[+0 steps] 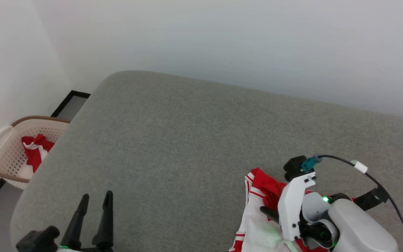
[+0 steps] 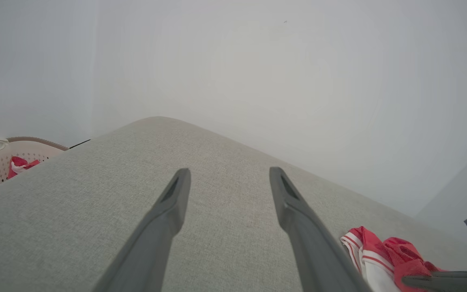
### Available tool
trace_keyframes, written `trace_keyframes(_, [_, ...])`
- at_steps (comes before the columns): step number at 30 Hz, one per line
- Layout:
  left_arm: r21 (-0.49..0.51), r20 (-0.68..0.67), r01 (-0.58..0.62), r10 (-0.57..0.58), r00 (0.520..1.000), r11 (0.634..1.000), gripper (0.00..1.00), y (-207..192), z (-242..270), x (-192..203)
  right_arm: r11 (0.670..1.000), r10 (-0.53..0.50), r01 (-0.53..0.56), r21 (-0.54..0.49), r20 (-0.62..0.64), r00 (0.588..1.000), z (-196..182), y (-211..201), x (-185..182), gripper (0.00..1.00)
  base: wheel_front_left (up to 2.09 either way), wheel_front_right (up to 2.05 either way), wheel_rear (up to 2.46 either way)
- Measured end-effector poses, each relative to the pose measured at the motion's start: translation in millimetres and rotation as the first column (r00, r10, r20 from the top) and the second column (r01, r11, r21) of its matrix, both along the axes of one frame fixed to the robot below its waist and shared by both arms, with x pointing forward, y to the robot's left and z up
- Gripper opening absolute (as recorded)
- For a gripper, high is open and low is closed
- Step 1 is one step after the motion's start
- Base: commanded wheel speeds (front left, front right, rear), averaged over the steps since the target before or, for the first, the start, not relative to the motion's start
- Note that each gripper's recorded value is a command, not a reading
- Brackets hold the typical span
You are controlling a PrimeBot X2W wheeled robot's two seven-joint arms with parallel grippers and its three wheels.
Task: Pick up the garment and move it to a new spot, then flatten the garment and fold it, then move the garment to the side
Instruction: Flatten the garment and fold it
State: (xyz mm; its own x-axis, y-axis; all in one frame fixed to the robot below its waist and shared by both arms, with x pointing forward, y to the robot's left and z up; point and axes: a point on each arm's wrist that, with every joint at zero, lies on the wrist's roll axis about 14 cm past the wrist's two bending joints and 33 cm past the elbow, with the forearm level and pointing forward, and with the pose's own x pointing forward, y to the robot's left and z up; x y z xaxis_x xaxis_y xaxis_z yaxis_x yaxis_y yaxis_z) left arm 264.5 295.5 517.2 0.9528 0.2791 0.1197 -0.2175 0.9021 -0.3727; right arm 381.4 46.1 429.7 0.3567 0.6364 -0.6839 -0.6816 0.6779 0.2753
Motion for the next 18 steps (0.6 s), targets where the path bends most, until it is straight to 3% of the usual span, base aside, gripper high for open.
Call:
trace_keyframes(1, [-0.001, -0.001, 0.004, -0.004, 1.0, 1.0, 1.0, -1.0, -0.3, 1.5, 1.0, 0.002, -0.002, -0.001, 0.003, 1.0, -1.0, 0.8, -0.6, 0.98, 0.0, 0.0, 0.0])
trace_keyframes(2, [-0.001, 0.0, 0.007, -0.007, 1.0, 1.0, 1.0, -2.0, -0.1, 3.2, 1.0, 0.006, -0.006, -0.002, 0.008, 1.0, -1.5, 1.7, -1.4, 1.0, 0.0, 0.0, 0.0])
trace_keyframes(11, [-0.002, 0.003, 0.032, -0.032, 0.999, 0.999, 1.0, -7.8, 0.6, 12.6, 0.998, 0.064, -0.063, -0.009, 0.066, 0.996, 2.1, 12.5, -9.1, 1.0, 0.0, 0.0, 0.0])
trace_keyframes(18, [0.005, 0.015, 0.057, -0.057, 0.998, 0.998, 1.0, -12.8, 3.8, 19.1, 0.991, 0.089, -0.099, 0.088, 0.112, 0.99, 28.3, 28.9, -17.9, 1.0, 0.0, 0.0, 0.0])
